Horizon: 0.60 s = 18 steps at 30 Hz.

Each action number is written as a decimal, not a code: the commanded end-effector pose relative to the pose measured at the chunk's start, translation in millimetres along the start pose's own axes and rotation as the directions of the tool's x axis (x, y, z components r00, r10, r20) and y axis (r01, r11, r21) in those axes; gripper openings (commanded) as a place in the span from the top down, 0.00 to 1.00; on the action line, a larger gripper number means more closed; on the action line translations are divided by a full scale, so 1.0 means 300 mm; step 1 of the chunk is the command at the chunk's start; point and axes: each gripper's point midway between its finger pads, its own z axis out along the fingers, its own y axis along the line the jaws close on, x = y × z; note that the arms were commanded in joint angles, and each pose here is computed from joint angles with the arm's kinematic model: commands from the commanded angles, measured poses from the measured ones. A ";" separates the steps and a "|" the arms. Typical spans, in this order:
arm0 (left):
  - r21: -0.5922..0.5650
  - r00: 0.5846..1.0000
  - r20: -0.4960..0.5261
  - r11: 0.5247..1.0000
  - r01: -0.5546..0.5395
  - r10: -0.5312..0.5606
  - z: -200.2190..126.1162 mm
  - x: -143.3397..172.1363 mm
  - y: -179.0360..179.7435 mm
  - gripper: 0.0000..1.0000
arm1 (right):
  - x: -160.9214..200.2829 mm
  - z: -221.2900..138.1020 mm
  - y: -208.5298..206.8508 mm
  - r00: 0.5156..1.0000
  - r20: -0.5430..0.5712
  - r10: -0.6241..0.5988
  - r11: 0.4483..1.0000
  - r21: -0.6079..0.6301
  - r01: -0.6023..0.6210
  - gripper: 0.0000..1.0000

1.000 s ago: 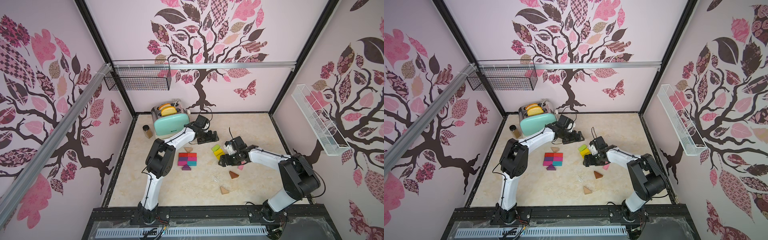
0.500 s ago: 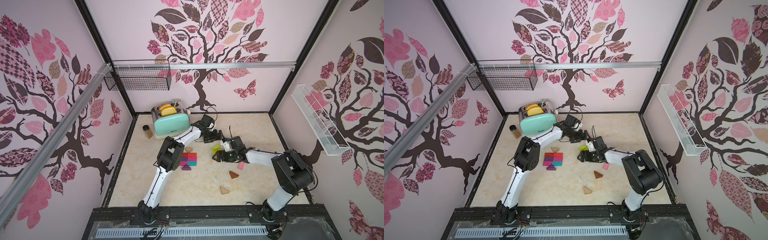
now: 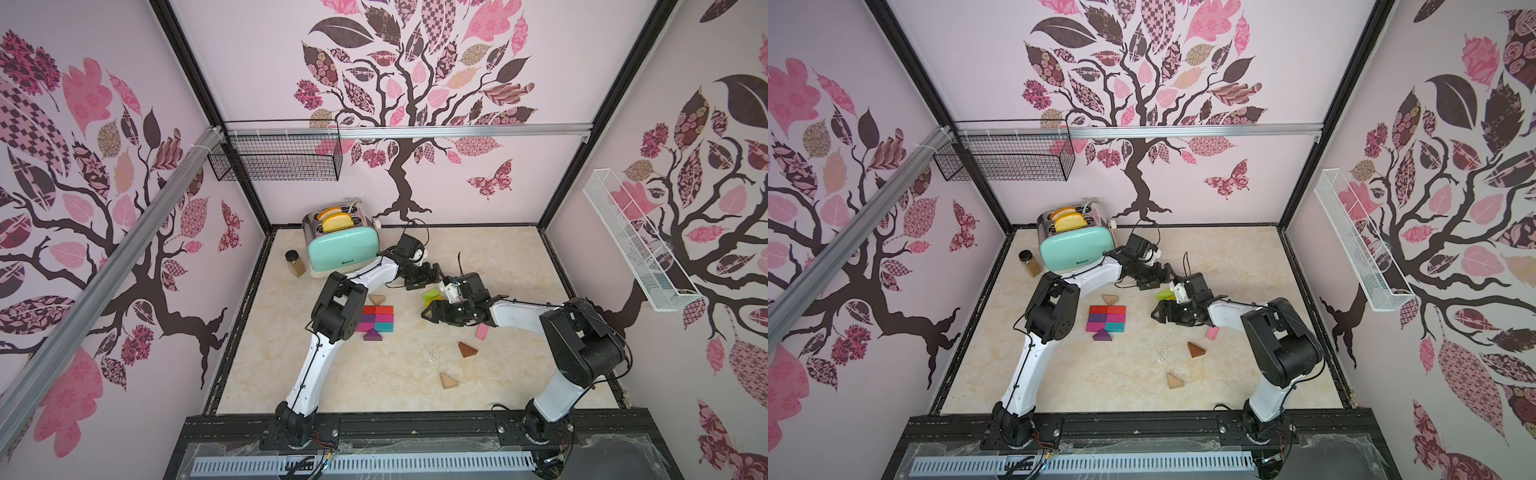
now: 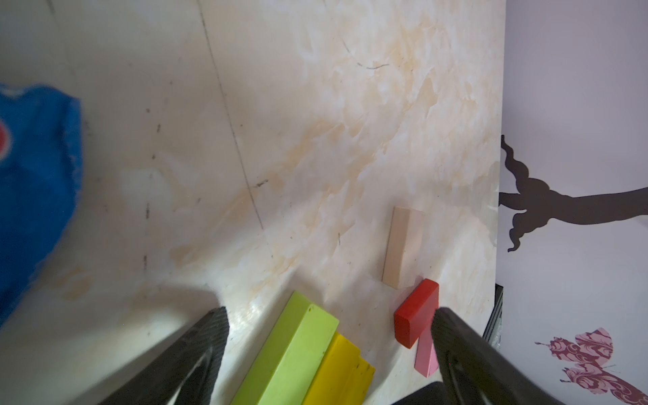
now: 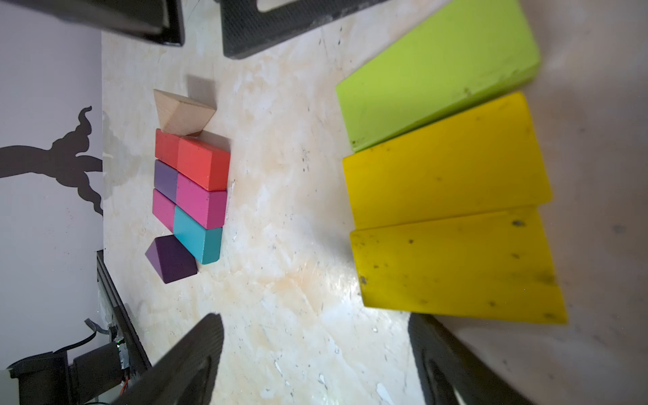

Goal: Assemble a piece of candy with building blocks
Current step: Assemble the building blocks at the center of the board.

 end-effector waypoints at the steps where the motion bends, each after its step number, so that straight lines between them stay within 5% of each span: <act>1: 0.014 0.987 -0.159 1.000 -0.018 0.020 0.070 0.179 -0.013 0.06 | 0.028 0.043 -0.026 0.999 -0.023 0.024 0.999 0.038 -0.023 0.14; 18: 0.043 0.981 -0.187 0.998 -0.038 0.046 0.057 0.211 -0.049 0.06 | 0.040 -0.002 0.016 0.999 0.022 0.042 0.999 0.013 -0.042 0.13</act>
